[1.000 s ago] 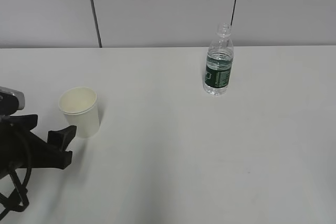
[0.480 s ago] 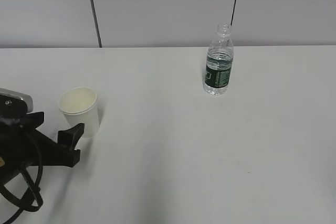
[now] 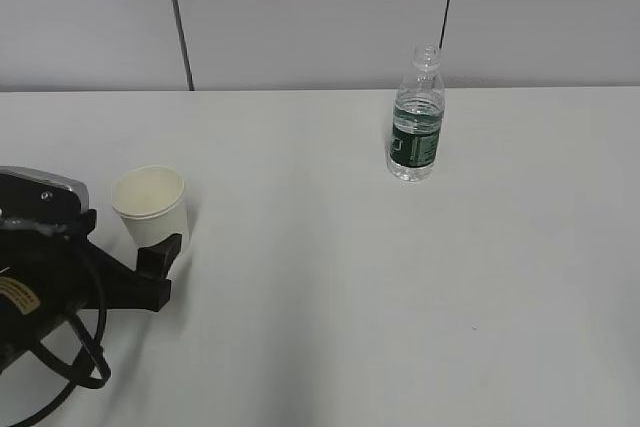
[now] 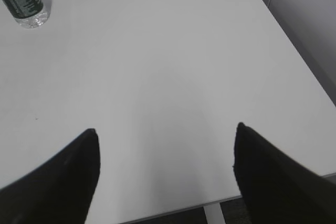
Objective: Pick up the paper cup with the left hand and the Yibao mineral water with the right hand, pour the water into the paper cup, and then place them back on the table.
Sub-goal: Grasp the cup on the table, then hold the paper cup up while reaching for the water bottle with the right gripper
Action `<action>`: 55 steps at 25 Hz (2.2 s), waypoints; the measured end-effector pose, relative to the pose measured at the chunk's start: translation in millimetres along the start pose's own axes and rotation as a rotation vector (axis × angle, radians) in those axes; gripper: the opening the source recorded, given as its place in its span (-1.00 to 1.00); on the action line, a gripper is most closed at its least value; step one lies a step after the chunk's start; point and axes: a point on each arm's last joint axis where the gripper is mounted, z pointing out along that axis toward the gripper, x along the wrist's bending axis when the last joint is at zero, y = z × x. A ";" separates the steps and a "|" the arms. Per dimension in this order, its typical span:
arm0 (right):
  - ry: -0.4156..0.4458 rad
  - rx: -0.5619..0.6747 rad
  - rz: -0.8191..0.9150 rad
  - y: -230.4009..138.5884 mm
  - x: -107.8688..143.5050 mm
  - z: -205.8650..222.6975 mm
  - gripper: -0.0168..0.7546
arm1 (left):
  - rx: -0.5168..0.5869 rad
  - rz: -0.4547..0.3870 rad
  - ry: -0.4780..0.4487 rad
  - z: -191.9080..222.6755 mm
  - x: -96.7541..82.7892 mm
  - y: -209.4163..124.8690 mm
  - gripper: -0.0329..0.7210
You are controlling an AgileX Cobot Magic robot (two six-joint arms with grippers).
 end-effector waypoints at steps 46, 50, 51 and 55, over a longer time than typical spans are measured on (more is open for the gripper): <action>0.000 0.000 0.000 0.0 0.0 0.0 0.56 | -0.019 -0.065 0.105 58.6 0.7 -12.1 0.29; 0.000 0.000 0.000 0.0 0.0 0.0 0.56 | -0.019 -0.064 0.103 58.6 0.4 -12.1 0.25; 0.000 0.000 0.000 0.0 0.0 0.0 0.56 | -0.019 -0.062 0.099 58.6 0.1 -12.0 0.25; 0.000 0.000 0.000 0.0 0.0 0.0 0.56 | -0.035 -0.038 0.042 58.1 -4.9 -6.9 0.24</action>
